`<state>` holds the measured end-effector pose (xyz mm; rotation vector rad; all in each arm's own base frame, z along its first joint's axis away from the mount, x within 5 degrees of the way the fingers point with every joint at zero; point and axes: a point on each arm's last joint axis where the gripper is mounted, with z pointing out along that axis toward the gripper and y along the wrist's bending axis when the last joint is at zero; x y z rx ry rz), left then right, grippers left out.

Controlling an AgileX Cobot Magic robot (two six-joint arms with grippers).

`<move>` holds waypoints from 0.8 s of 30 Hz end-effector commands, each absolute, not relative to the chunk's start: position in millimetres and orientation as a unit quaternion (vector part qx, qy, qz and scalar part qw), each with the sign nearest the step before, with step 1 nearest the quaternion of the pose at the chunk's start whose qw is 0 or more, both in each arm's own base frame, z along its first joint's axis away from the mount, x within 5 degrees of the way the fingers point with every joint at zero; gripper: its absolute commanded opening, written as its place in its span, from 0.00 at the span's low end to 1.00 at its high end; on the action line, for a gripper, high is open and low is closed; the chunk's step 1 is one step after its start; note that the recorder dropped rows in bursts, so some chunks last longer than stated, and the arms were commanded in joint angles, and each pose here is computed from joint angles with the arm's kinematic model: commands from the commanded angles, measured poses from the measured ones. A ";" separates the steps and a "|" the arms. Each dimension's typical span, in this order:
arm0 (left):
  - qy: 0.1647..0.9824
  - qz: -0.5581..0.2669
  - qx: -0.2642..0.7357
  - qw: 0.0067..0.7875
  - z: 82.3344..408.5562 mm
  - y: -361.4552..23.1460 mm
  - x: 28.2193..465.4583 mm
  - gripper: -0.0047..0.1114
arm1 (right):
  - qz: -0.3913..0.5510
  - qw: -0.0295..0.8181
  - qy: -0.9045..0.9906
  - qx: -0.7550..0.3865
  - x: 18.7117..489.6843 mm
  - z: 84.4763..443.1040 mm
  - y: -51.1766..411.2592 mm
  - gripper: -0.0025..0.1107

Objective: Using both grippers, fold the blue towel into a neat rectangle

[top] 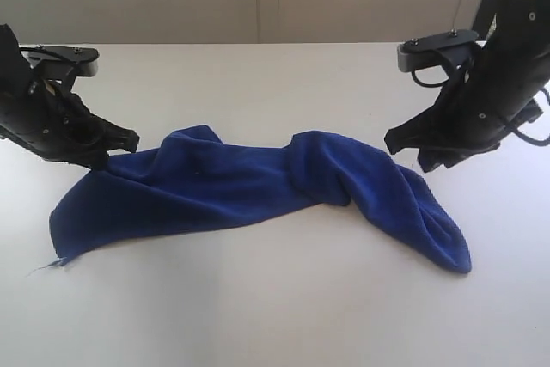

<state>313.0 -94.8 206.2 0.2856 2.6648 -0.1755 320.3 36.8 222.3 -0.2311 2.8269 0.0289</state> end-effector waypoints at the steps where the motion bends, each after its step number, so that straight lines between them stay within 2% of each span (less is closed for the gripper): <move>1: 0.962 -0.076 0.091 0.245 223.4 -93.5 306.5 0.57 | 0.049 0.130 0.985 -0.101 313.1 202.5 43.1 0.48; 3: 0.961 -0.077 0.092 0.251 227.8 -93.1 304.9 0.67 | 0.049 0.129 0.985 -0.100 314.2 196.2 43.2 0.49; 7: 0.965 -0.084 0.087 0.233 225.7 -95.0 302.1 0.64 | 0.050 0.147 0.984 -0.092 320.5 187.3 43.9 0.49; 12: 0.969 -0.102 0.116 0.191 188.9 -126.1 291.8 0.64 | 0.051 0.114 0.989 -0.083 330.9 148.4 45.2 0.48; 13: 0.969 -0.102 0.122 0.188 184.8 -130.0 291.3 0.64 | 0.051 0.113 0.989 -0.082 331.4 146.4 45.2 0.45; 15: 0.972 -0.098 0.129 0.172 167.5 -137.2 293.0 0.64 | 0.050 0.119 0.988 -0.082 333.1 144.6 45.1 0.31; 17: 0.978 -0.089 0.120 0.147 140.2 -138.8 298.2 0.64 | 0.050 0.121 0.988 -0.082 333.9 145.1 45.2 0.03; 20: 0.981 -0.083 0.121 0.128 127.4 -139.0 298.5 0.64 | 0.050 0.137 0.986 -0.083 334.8 157.5 45.3 0.02; 24: 0.981 -0.078 0.129 0.125 125.8 -138.3 298.4 0.64 | 0.054 0.207 0.975 -0.059 347.0 211.7 45.5 0.02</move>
